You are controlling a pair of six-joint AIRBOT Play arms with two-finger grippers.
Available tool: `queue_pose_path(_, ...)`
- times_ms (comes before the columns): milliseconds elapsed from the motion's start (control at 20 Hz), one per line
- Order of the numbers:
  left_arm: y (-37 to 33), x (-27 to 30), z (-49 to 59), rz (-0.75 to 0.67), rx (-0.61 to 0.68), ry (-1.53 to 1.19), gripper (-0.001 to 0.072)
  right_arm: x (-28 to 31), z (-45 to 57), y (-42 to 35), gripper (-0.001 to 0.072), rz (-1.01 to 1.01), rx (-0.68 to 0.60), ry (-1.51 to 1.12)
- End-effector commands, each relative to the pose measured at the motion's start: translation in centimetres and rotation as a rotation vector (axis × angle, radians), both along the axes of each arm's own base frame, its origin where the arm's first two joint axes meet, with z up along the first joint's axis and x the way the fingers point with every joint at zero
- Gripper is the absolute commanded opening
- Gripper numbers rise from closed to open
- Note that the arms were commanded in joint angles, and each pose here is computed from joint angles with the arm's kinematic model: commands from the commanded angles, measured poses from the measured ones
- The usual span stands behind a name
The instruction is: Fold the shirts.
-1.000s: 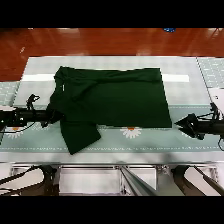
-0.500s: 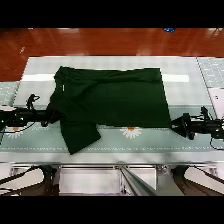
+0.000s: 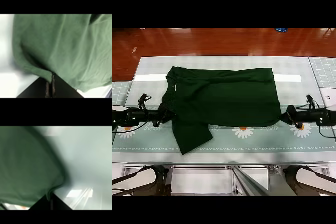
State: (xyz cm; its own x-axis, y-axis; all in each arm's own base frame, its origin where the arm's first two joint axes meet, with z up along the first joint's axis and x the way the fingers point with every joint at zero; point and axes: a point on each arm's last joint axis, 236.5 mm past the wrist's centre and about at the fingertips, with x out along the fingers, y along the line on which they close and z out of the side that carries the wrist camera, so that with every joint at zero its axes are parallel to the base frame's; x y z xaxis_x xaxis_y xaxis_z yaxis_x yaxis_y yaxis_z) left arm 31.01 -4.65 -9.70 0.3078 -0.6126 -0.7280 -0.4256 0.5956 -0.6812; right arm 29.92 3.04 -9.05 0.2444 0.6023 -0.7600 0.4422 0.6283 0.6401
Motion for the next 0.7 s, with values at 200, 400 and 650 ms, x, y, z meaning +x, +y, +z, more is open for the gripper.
queue_pose_path(200, 0.6, 8.6, 18.7, 0.000, 0.013, -0.507, 0.0025, 10.6, 20.4, -0.4, 0.0023, 0.128, -0.151, -0.492)
queue_pose_path(400, 2.3, 9.7, 40.1, 0.081, 0.213, -1.017, 0.0024, 11.5, 41.9, -1.6, 0.0023, 0.063, -0.372, -0.970)
queue_pose_path(650, 0.9, 2.5, 57.7, 0.083, 0.465, -1.417, 0.0024, 3.2, 57.5, 1.0, 0.0023, 0.052, -0.544, -1.329)
